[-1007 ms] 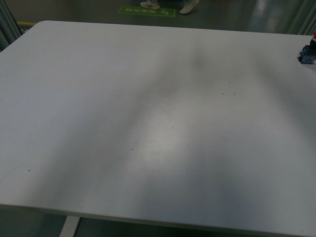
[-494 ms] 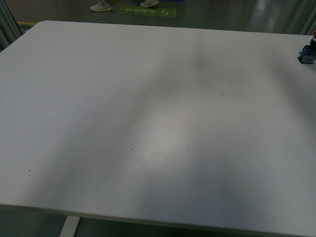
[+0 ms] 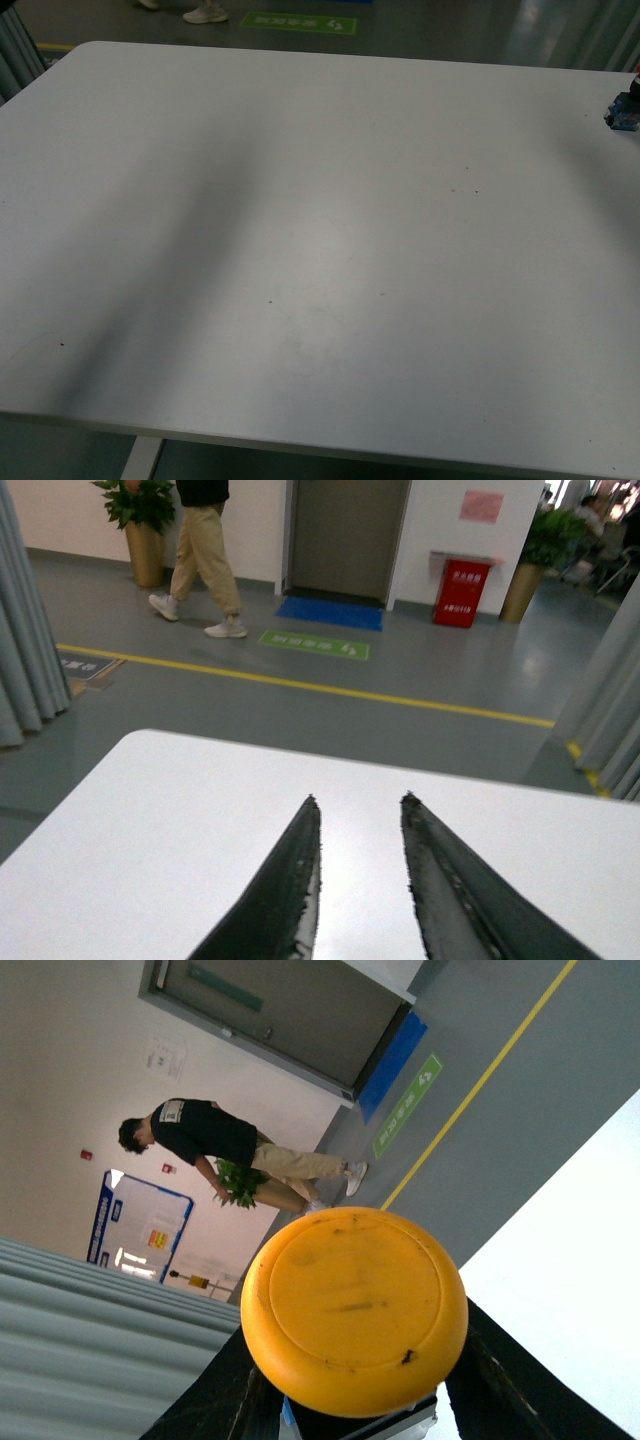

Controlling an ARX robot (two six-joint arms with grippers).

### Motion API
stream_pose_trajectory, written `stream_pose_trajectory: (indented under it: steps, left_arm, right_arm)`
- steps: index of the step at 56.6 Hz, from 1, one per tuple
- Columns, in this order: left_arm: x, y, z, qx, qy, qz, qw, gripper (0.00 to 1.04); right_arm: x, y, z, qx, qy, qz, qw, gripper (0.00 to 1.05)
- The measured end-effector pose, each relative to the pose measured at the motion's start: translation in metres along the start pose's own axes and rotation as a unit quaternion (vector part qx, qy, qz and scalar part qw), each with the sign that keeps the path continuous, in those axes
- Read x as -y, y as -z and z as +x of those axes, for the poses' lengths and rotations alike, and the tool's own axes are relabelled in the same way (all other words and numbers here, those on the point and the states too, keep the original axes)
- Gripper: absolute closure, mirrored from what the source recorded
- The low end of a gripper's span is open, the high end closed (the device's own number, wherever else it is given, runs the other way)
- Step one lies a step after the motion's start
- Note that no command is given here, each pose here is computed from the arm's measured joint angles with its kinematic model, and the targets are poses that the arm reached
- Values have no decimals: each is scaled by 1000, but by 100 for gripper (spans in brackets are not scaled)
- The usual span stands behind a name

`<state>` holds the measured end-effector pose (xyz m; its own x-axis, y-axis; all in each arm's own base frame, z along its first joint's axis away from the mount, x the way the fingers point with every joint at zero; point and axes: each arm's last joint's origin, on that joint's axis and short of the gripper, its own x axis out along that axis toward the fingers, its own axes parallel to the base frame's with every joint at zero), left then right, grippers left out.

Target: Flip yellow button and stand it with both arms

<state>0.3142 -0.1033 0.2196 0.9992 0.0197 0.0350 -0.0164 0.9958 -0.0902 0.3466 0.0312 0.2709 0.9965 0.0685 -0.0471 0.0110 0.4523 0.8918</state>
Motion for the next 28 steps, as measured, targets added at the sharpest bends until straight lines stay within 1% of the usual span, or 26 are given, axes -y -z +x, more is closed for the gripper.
stream_pose_trajectory:
  steps: [1, 5, 6, 21, 28]
  left_arm:
    - [-8, 6, -9, -8, -1, 10, 1000, 85]
    - [-23, 17, -29, -23, 11, 28, 999, 100]
    - [-26, 19, -34, -25, 15, 29, 999, 101]
    - [-64, 25, -82, -23, 9, 39, 999, 101]
    - [-78, 29, -104, -22, 13, 40, 999, 101]
  right_arm:
    - [1, 1, 0, -1, 0, -2, 1000, 67]
    - [4, 3, -3, -2, 0, -19, 1000, 67]
    - [5, 3, -3, -2, 1, -24, 1000, 67]
    - [20, -4, -8, 18, 23, -73, 997, 67]
    - [24, -6, -9, 22, 27, -96, 995, 67]
